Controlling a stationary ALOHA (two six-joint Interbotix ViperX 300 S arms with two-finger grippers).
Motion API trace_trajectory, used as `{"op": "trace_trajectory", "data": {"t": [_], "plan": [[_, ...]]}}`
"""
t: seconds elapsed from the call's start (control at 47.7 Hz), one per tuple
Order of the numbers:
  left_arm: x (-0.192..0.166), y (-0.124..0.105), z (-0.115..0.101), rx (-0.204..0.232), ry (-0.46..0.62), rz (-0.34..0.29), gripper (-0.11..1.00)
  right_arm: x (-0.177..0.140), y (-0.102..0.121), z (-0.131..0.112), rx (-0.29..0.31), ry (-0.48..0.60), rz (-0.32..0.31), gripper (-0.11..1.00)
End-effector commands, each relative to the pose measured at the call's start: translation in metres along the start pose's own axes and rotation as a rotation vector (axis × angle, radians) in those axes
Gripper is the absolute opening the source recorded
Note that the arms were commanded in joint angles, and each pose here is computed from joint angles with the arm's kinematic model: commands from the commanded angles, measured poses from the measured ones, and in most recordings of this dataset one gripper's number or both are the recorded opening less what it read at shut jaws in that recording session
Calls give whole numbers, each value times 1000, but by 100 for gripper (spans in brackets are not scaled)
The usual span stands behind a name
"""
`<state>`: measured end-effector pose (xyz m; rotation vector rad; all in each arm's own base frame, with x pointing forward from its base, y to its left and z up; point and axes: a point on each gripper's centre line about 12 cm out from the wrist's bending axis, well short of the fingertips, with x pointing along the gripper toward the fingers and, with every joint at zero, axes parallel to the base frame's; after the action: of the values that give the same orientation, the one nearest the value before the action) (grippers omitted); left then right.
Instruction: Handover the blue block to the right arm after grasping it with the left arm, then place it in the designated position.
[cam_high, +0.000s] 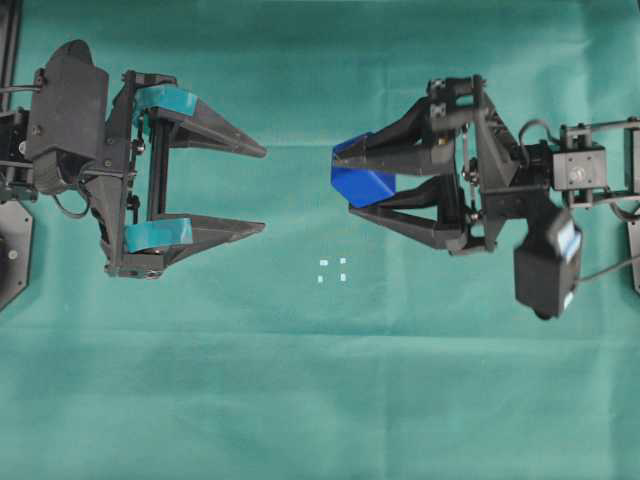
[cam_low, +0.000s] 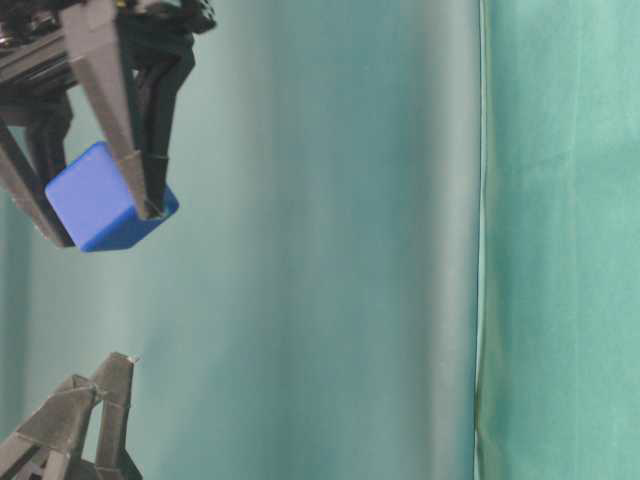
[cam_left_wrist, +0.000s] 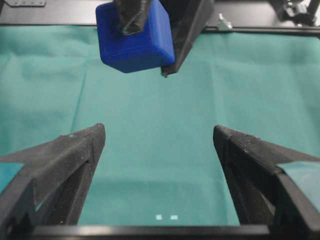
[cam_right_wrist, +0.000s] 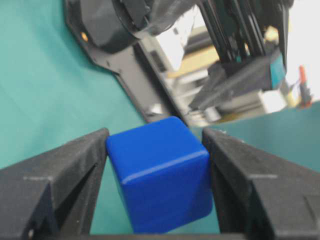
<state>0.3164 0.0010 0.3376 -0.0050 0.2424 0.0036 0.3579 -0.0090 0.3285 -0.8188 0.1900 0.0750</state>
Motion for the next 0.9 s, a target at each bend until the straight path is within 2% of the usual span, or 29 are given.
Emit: {"op": "trace_trajectory", "data": {"t": [0.0,0.147,0.44,0.587,0.881], "plan": [[-3,0,10,4,-29,2,100,-5,-15,14,161,-41,-41,63],[-3,0,10,6,-29,2,100,-5,-19,17,391,-47,-46,63],[-2,0,9,6,-28,2,100,-5,-20,13,674,27,-25,63],[-2,0,9,4,-28,2,100,-5,-20,12,730,63,-22,63],[-2,0,10,3,-29,2,100,-5,-21,12,735,69,-21,63]]}}
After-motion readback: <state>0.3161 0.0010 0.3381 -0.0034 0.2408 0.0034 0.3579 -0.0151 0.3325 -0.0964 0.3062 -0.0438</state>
